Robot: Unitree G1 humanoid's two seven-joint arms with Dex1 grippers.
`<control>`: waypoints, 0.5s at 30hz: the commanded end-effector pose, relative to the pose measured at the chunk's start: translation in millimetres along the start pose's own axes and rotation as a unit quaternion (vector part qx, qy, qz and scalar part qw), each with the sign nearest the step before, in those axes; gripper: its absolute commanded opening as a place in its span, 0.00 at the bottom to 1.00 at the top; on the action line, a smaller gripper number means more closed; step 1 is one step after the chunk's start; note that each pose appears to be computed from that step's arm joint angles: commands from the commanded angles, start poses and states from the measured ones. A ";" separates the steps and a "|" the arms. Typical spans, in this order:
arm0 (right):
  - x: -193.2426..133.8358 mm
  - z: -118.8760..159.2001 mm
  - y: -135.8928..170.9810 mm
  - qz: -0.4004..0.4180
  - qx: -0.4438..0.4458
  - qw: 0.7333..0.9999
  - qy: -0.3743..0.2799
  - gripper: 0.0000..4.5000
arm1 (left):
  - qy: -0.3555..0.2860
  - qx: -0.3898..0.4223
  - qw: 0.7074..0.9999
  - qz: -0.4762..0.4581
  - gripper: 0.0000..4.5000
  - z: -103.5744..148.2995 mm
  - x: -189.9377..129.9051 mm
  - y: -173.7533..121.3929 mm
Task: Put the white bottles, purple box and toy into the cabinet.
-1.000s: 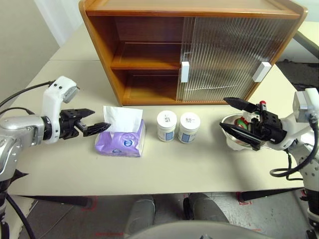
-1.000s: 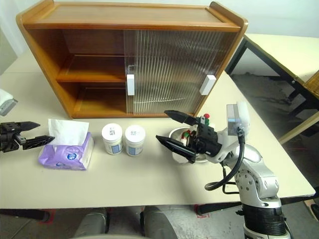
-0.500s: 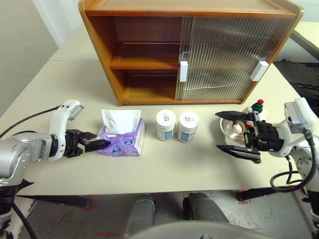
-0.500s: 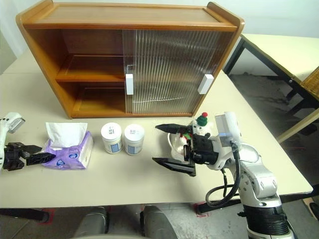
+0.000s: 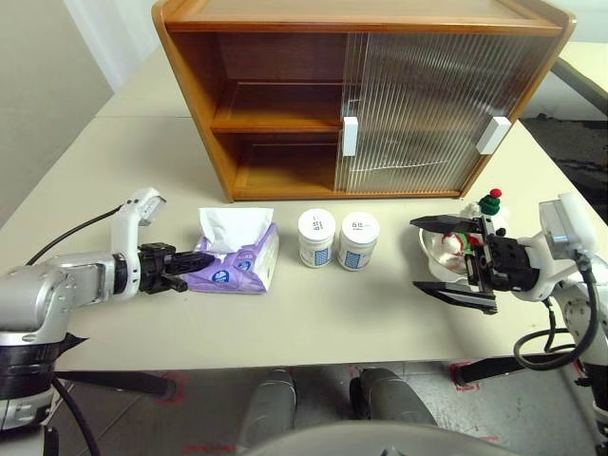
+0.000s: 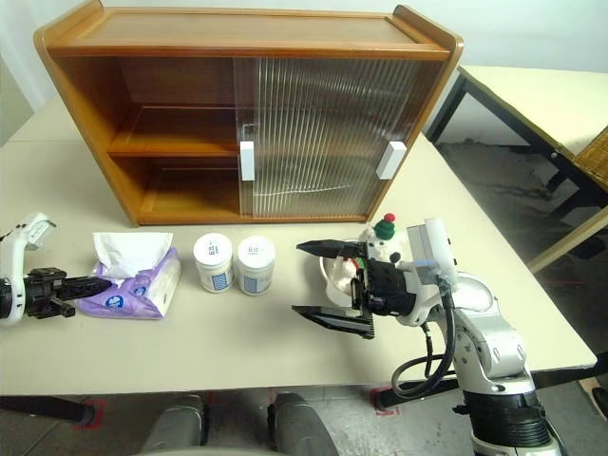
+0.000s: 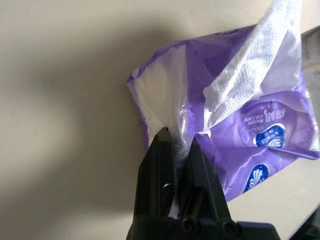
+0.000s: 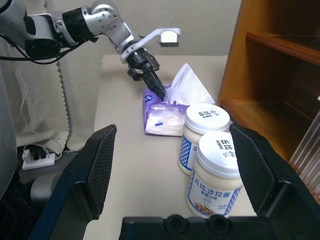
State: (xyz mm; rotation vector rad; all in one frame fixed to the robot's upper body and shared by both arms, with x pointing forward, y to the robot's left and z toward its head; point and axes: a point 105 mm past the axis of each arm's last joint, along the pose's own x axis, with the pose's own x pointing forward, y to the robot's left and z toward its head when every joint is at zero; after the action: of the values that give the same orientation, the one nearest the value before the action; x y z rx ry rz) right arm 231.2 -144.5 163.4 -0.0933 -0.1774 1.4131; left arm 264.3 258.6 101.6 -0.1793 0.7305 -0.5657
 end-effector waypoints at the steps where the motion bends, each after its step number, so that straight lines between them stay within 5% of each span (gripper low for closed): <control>1: -1.4 -2.7 -1.6 -0.003 -0.004 1.000 0.008 1.00 | -0.065 -0.008 0.997 -0.036 0.00 25.8 -12.1 -15.8; 9: 1.7 -3.9 -5.0 -0.003 -0.005 1.000 0.004 1.00 | -0.199 -0.026 0.977 -0.067 0.00 83.1 -19.3 -40.2; 15: 0.7 -1.7 -7.1 -0.009 -0.006 1.000 0.009 1.00 | -0.234 -0.012 0.972 -0.030 0.00 121.7 -7.0 -60.5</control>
State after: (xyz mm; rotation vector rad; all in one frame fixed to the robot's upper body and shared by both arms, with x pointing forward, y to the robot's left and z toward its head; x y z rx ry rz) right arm 238.1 -143.6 161.5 -0.0934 -0.1802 1.3982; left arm 313.0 213.1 208.8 -0.3705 0.2855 -0.5753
